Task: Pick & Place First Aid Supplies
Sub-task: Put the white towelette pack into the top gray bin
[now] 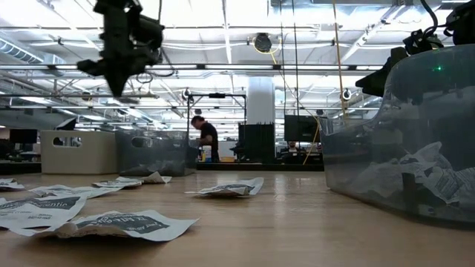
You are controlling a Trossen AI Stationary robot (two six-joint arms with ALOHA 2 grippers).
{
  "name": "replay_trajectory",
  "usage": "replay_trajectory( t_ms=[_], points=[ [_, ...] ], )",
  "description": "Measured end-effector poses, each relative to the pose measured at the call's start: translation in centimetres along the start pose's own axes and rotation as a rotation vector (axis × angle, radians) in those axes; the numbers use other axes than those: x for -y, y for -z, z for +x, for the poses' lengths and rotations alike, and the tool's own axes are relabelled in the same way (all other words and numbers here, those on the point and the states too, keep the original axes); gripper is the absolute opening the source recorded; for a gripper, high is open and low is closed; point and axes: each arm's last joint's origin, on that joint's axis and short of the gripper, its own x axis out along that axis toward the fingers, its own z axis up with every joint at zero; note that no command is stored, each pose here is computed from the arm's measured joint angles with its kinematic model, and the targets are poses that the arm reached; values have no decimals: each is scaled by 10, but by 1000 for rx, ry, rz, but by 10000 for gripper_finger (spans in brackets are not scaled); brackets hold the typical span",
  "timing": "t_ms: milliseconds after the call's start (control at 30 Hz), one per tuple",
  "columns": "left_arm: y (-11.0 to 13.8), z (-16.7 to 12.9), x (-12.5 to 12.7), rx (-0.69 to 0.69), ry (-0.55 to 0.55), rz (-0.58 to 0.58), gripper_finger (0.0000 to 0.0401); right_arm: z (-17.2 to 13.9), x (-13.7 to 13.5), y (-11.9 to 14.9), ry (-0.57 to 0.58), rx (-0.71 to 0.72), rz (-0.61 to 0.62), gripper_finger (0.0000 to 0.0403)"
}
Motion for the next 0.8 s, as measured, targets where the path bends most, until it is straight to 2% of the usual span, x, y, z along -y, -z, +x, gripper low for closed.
replay_trajectory(
  t_ms=[233, 500, 800],
  points=[
    [21, 33, -33, -83, -58, -143, 0, 0, 0, 0, 0, 0, 0, 221],
    [28, 78, -45, -100, -91, -201, 0, 0, 0, 0, 0, 0, 0, 219],
    [29, 81, -44, -94, -104, -226, 14, 0, 0, 0, 0, 0, 0, 220]
  ],
)
